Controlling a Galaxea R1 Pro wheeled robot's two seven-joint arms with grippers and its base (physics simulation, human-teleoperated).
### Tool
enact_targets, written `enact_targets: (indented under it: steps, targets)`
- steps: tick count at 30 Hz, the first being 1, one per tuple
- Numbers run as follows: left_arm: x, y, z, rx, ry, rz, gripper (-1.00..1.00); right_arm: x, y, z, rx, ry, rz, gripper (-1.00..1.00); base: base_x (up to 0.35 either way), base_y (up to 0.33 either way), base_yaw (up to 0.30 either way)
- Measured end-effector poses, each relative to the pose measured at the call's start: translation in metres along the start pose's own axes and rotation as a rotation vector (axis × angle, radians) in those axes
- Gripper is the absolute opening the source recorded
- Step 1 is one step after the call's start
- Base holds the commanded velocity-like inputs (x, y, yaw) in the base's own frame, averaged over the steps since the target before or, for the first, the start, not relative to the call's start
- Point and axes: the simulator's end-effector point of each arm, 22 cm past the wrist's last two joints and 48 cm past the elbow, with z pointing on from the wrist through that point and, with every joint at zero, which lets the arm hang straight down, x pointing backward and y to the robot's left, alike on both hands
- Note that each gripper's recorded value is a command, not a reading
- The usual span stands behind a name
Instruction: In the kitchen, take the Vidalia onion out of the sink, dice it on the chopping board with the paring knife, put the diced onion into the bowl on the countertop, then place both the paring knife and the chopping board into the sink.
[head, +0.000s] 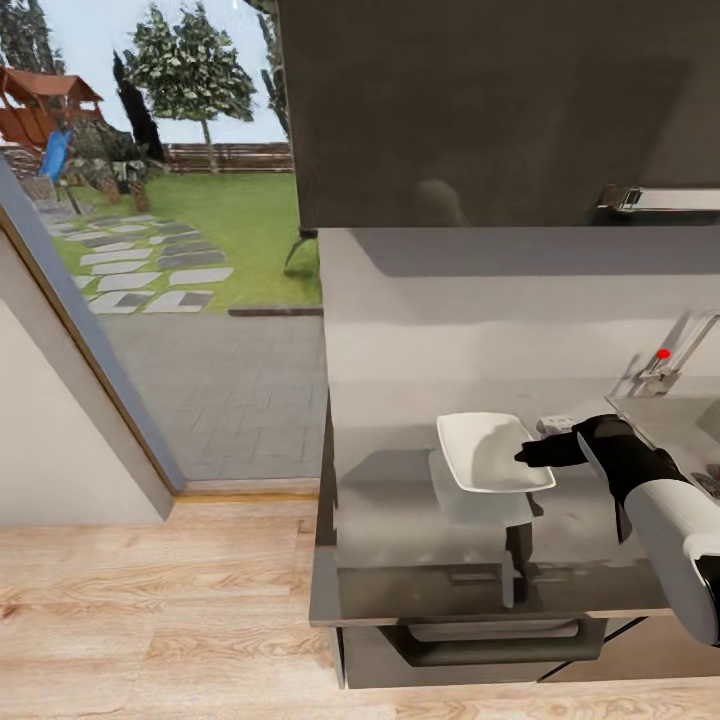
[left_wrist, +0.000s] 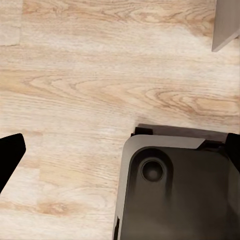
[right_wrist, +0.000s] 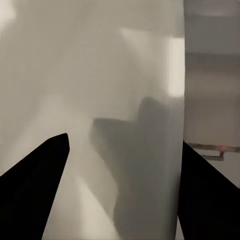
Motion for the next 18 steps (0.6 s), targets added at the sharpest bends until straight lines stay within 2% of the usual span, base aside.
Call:
enact_targets:
  steps: [18]
  targets:
    - [-0.008,-0.001,0.000,0.002,-0.019,-0.002,1.00,-0.013,0.004,-0.012,-0.005,-0.032,-0.001,-1.00,0.000,0.000,0.000]
